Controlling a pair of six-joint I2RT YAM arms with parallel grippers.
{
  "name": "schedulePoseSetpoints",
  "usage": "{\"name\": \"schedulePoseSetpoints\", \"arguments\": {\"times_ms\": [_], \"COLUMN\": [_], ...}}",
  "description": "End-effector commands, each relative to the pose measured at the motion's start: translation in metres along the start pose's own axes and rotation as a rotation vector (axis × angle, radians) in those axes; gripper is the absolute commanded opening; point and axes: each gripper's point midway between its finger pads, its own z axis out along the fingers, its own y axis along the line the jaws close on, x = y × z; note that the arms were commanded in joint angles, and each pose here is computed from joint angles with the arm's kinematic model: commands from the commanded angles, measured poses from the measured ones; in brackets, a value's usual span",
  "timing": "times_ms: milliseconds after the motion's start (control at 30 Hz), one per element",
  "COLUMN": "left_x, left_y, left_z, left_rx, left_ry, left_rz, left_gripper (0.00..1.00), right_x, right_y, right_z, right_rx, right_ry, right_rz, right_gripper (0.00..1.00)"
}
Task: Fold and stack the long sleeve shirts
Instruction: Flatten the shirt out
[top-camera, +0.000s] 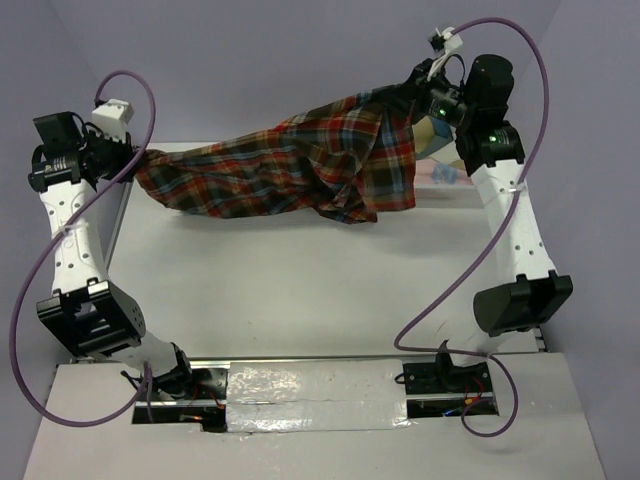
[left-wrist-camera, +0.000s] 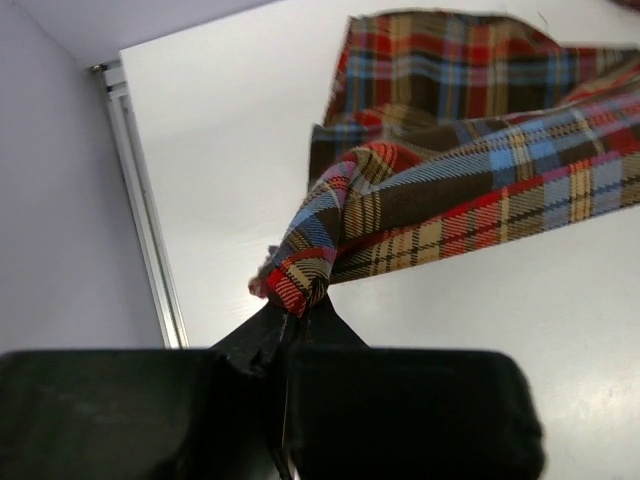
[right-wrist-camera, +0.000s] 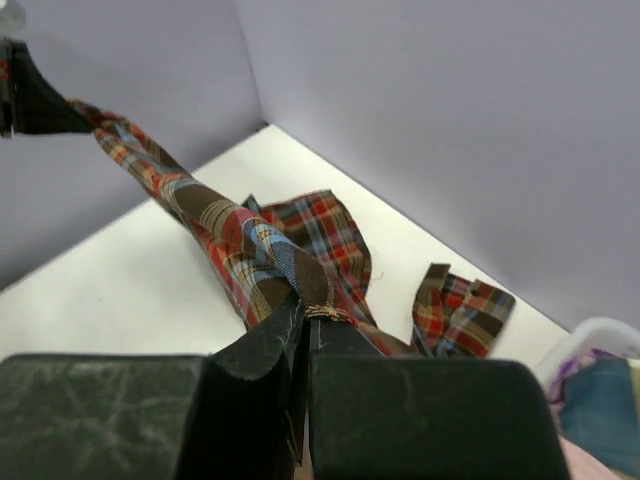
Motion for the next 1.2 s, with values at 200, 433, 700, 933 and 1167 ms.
{"name": "schedulePoseSetpoints", "arguments": {"times_ms": [200, 433, 700, 933, 1167], "left_x": [0.076, 0.218, 0.278, 0.294, 0.29], "left_y": [-0.015, -0.008, -0.017, -0.017, -0.019], "left_z": [-0.029, -0.032, -0.028, -0.03, -0.024], "left_rx": [0.047, 0.015, 0.045, 0.053, 0.066], "left_ry": [0.192, 0.511, 0.626, 0.666, 0.638], "left_rz": [0.098, 0.033, 0.052, 0.069, 0.037], "left_gripper": [0.0, 0.0, 0.0, 0.03, 0.03], "right_x": [0.09, 0.285, 0.321, 0.261, 0.33], "right_y": [0.13, 0.251, 0.243, 0.152, 0.003], "right_z": [-0.012, -0.004, 0.039, 0.031, -0.005], "right_rx": [-0.306, -0.605, -0.411, -0.187, 0.392], "right_ry": [0.273, 0.809, 0.921, 0.581, 0.594], "right_rz": [-0.17, -0.043, -0.132, 0.312, 0.567], "right_gripper": [0.0, 0.09, 0.8, 0.68, 0.47]}}
